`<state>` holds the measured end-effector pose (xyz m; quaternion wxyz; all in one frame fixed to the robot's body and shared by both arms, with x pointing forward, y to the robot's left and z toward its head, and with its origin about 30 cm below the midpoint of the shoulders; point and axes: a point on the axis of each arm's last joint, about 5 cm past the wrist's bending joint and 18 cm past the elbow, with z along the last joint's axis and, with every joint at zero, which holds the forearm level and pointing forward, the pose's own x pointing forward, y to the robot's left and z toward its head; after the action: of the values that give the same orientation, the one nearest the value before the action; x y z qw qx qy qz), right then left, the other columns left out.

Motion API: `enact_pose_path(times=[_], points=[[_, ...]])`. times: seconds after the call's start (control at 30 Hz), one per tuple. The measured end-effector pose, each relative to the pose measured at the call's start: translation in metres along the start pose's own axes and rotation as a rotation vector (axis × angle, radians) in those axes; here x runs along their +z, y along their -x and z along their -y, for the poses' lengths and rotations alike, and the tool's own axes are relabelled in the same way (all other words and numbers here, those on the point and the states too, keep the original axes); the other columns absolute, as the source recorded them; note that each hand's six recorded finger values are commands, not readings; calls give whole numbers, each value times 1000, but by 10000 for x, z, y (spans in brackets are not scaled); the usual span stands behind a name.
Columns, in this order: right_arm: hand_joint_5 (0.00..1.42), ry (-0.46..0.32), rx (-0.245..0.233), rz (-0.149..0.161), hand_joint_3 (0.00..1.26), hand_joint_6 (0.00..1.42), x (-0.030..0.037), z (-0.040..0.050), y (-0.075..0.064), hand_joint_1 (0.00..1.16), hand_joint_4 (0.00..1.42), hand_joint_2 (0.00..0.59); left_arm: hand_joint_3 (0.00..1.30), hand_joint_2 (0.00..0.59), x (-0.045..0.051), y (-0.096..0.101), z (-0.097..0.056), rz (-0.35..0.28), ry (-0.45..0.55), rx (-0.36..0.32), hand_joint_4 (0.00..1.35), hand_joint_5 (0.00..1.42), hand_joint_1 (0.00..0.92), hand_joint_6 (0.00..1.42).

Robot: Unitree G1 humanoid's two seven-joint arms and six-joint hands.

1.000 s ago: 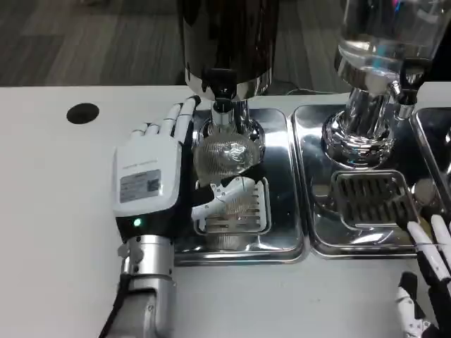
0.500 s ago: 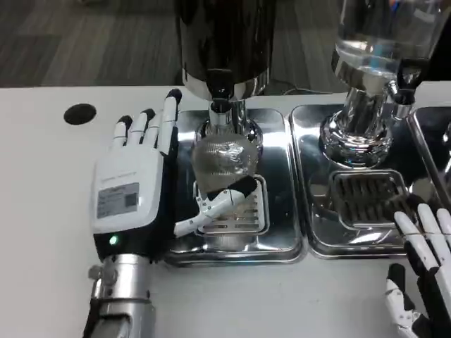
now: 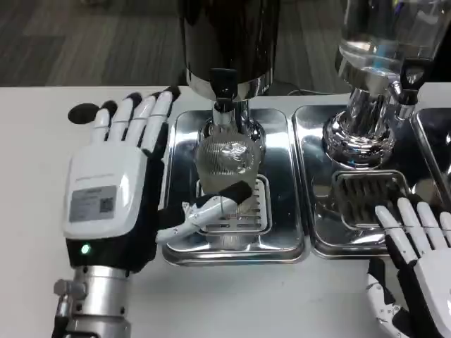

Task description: Grasp the cup under the faucet to collect the drink, then remove the cup.

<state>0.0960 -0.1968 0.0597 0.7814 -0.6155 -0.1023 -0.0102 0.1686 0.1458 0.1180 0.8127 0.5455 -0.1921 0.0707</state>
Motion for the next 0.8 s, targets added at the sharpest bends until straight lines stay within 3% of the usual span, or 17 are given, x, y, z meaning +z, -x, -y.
enact_pose_path(times=[0.17,0.4,0.8], points=[[0,6,-10,-9,105,0,43,59,60,158,0,565,137,53,85,-156,-54,66,-4,15,0,83,0,40],[0,1,-9,-54,112,0,10,68,168,165,0,565,146,59,224,-349,-90,105,29,26,0,99,0,60],[0,-26,-9,-72,114,0,-26,40,209,173,0,565,205,61,287,-458,-74,87,11,-23,0,147,0,115]])
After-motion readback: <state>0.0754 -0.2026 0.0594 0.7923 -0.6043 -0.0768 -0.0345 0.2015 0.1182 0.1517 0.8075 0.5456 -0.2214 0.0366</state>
